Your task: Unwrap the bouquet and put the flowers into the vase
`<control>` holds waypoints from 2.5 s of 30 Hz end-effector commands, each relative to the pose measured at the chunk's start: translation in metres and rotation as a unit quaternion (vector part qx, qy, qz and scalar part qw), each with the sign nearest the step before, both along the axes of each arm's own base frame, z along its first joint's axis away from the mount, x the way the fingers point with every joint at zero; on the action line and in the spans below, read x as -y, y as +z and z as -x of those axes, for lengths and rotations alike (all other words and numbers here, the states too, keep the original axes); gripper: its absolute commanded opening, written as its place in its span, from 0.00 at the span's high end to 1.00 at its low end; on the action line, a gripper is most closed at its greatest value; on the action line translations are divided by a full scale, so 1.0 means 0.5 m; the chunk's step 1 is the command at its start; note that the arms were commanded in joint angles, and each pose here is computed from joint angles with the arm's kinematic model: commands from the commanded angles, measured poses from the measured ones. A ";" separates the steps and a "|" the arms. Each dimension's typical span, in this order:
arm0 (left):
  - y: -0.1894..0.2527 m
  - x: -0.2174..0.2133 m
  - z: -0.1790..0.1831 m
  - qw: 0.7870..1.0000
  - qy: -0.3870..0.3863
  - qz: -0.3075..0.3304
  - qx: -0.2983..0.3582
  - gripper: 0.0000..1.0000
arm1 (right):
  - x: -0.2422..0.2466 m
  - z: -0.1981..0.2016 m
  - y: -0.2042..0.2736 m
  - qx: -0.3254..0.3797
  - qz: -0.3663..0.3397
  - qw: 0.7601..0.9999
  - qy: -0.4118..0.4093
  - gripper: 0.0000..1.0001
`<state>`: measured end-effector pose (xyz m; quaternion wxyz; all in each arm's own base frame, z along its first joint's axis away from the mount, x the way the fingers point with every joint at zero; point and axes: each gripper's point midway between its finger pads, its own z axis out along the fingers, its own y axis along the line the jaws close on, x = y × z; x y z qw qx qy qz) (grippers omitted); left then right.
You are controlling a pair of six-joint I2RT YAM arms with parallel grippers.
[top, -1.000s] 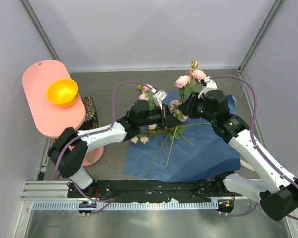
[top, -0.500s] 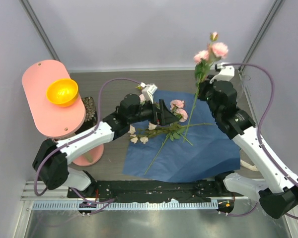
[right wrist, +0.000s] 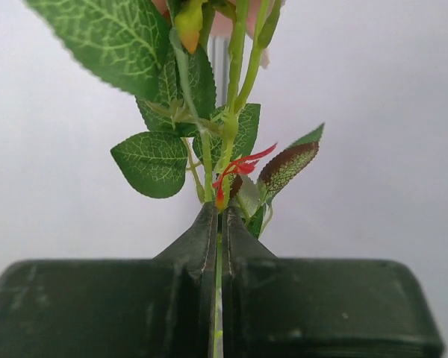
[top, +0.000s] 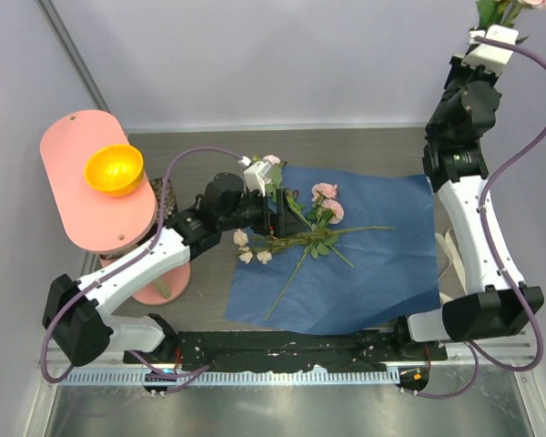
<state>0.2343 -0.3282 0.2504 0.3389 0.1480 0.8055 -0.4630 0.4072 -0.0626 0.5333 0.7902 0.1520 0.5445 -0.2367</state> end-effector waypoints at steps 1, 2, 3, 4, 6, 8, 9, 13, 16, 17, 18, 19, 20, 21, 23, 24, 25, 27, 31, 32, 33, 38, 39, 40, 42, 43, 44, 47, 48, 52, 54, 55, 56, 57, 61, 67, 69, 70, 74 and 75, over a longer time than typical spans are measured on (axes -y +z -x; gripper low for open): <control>-0.036 -0.005 -0.017 0.999 -0.016 -0.029 -0.007 0.12 | 0.035 -0.007 0.104 0.077 0.013 0.997 0.001 0.99; -0.026 -0.003 -0.023 0.999 -0.017 -0.027 -0.002 0.12 | 0.041 -0.014 0.110 0.074 0.021 0.997 -0.005 0.99; -0.034 -0.005 -0.033 0.999 -0.014 -0.032 -0.005 0.12 | 0.056 -0.028 0.099 0.066 0.024 0.997 -0.015 0.99; -0.032 -0.006 -0.038 0.999 -0.014 -0.033 -0.002 0.12 | 0.062 -0.035 0.097 0.065 0.025 0.997 -0.016 0.99; -0.037 -0.010 -0.047 0.999 -0.012 -0.033 -0.004 0.12 | 0.086 -0.047 0.094 0.069 0.029 0.997 -0.016 0.99; -0.043 -0.013 -0.052 0.999 -0.011 -0.036 -0.007 0.11 | 0.096 -0.050 0.105 0.079 0.028 0.996 -0.010 0.99; -0.040 -0.014 -0.053 0.999 -0.011 -0.035 -0.006 0.11 | 0.110 -0.053 0.106 0.080 0.029 0.996 -0.013 0.99; -0.048 -0.016 -0.054 0.999 -0.011 -0.040 -0.009 0.11 | 0.143 -0.066 0.107 0.080 0.029 0.996 -0.012 0.99; -0.048 -0.016 -0.059 0.999 -0.008 -0.038 -0.008 0.11 | 0.170 -0.072 0.099 0.078 0.028 0.996 -0.013 0.99; -0.047 -0.016 -0.063 0.999 -0.008 -0.036 -0.009 0.11 | 0.182 -0.079 0.090 0.074 0.025 0.997 -0.014 0.99; -0.043 -0.014 -0.066 0.999 -0.008 -0.033 -0.006 0.11 | 0.185 -0.087 0.085 0.078 0.013 0.997 -0.003 0.99; -0.039 -0.013 -0.067 0.999 -0.009 -0.031 -0.006 0.11 | 0.187 -0.092 0.083 0.077 0.010 0.997 0.005 0.99; -0.040 -0.013 -0.071 0.999 -0.008 -0.030 -0.007 0.11 | 0.198 -0.094 0.076 0.070 0.006 0.998 0.004 0.99; -0.039 -0.011 -0.071 1.000 -0.010 -0.028 -0.008 0.11 | 0.197 -0.095 0.075 0.071 0.004 0.997 0.009 0.99; -0.039 -0.013 -0.073 1.000 -0.008 -0.026 -0.009 0.11 | 0.195 -0.098 0.069 0.071 0.007 0.997 0.014 0.99; -0.043 -0.012 -0.074 1.000 -0.009 -0.026 -0.012 0.11 | 0.191 -0.099 0.070 0.071 0.007 0.997 0.018 0.99; -0.045 -0.014 -0.076 1.000 -0.007 -0.026 -0.012 0.11 | 0.188 -0.102 0.069 0.071 0.005 0.997 0.024 0.99; -0.048 -0.013 -0.077 1.000 -0.009 -0.025 -0.016 0.11 | 0.187 -0.104 0.068 0.070 0.003 0.997 0.026 0.99; -0.046 -0.008 -0.078 1.000 -0.014 -0.016 -0.021 0.11 | 0.183 -0.100 0.062 0.065 -0.001 0.997 0.032 0.99; -0.047 -0.006 -0.077 1.000 -0.015 -0.016 -0.022 0.11 | 0.182 -0.099 0.059 0.064 -0.002 0.997 0.033 0.99; -0.045 -0.005 -0.078 1.000 -0.016 -0.015 -0.021 0.11 | 0.181 -0.096 0.060 0.065 -0.002 0.997 0.033 0.99; -0.050 -0.007 -0.078 0.999 -0.015 -0.015 -0.025 0.11 | 0.183 -0.102 0.034 0.050 -0.001 0.998 0.032 0.99; -0.049 -0.008 -0.078 0.999 -0.015 -0.015 -0.024 0.11 | 0.183 -0.101 0.034 0.049 0.000 0.998 0.031 0.99; -0.050 -0.008 -0.077 0.999 -0.016 -0.016 -0.024 0.11 | 0.183 -0.101 0.030 0.047 0.000 0.998 0.030 0.99; -0.047 -0.007 -0.077 0.999 -0.016 -0.015 -0.024 0.11 | 0.185 -0.098 0.027 0.045 0.000 0.999 0.027 0.99; -0.050 -0.008 -0.076 0.999 -0.017 -0.016 -0.026 0.11 | 0.184 -0.097 0.023 0.045 0.000 0.999 0.027 0.99; -0.051 -0.008 -0.076 0.999 -0.017 -0.017 -0.026 0.11 | 0.183 -0.093 0.027 0.047 0.003 0.998 0.027 0.99; -0.052 -0.005 -0.076 0.999 -0.019 -0.015 -0.027 0.11 | 0.187 -0.095 0.017 0.042 0.007 0.999 0.023 0.99; -0.052 -0.006 -0.077 0.999 -0.017 -0.014 -0.029 0.11 | 0.188 -0.097 0.014 0.041 0.008 0.999 0.022 0.99; -0.053 -0.004 -0.077 0.999 -0.019 -0.014 -0.031 0.11 | 0.195 -0.108 -0.016 0.029 0.009 0.999 0.018 0.99; -0.054 -0.004 -0.077 0.999 -0.019 -0.014 -0.032 0.11 | 0.193 -0.111 -0.038 0.030 0.009 0.999 0.022 0.99; -0.057 -0.004 -0.078 0.999 -0.019 -0.015 -0.034 0.11 | 0.191 -0.112 -0.046 0.033 0.008 0.999 0.026 0.99; -0.058 -0.004 -0.078 0.999 -0.019 -0.015 -0.034 0.11 | 0.191 -0.110 -0.053 0.036 0.008 0.999 0.028 0.99; -0.060 -0.004 -0.078 0.999 -0.019 -0.016 -0.036 0.11 | 0.189 -0.110 -0.070 0.040 0.008 0.999 0.031 0.99; -0.067 -0.007 -0.079 0.999 -0.014 -0.024 -0.045 0.11 | 0.187 -0.118 -0.116 0.038 0.006 0.998 0.040 0.98; -0.083 -0.004 -0.079 0.997 -0.004 -0.027 -0.078 0.11 | 0.200 -0.127 -0.190 0.033 -0.013 0.999 0.041 0.88; -0.084 0.001 -0.077 0.995 -0.004 -0.022 -0.092 0.12 | 0.202 -0.131 -0.216 0.025 -0.022 0.999 0.040 0.83; -0.091 0.001 -0.076 0.995 -0.003 -0.024 -0.101 0.12 | 0.204 -0.131 -0.222 0.023 -0.024 0.999 0.039 0.78; -0.113 -0.003 -0.084 0.990 0.024 -0.038 -0.136 0.12 | 0.203 -0.127 -0.237 0.014 -0.038 0.998 0.040 0.62; -0.117 -0.003 -0.085 0.988 0.032 -0.038 -0.149 0.12 | 0.203 -0.127 -0.245 0.006 -0.041 0.998 0.040 0.59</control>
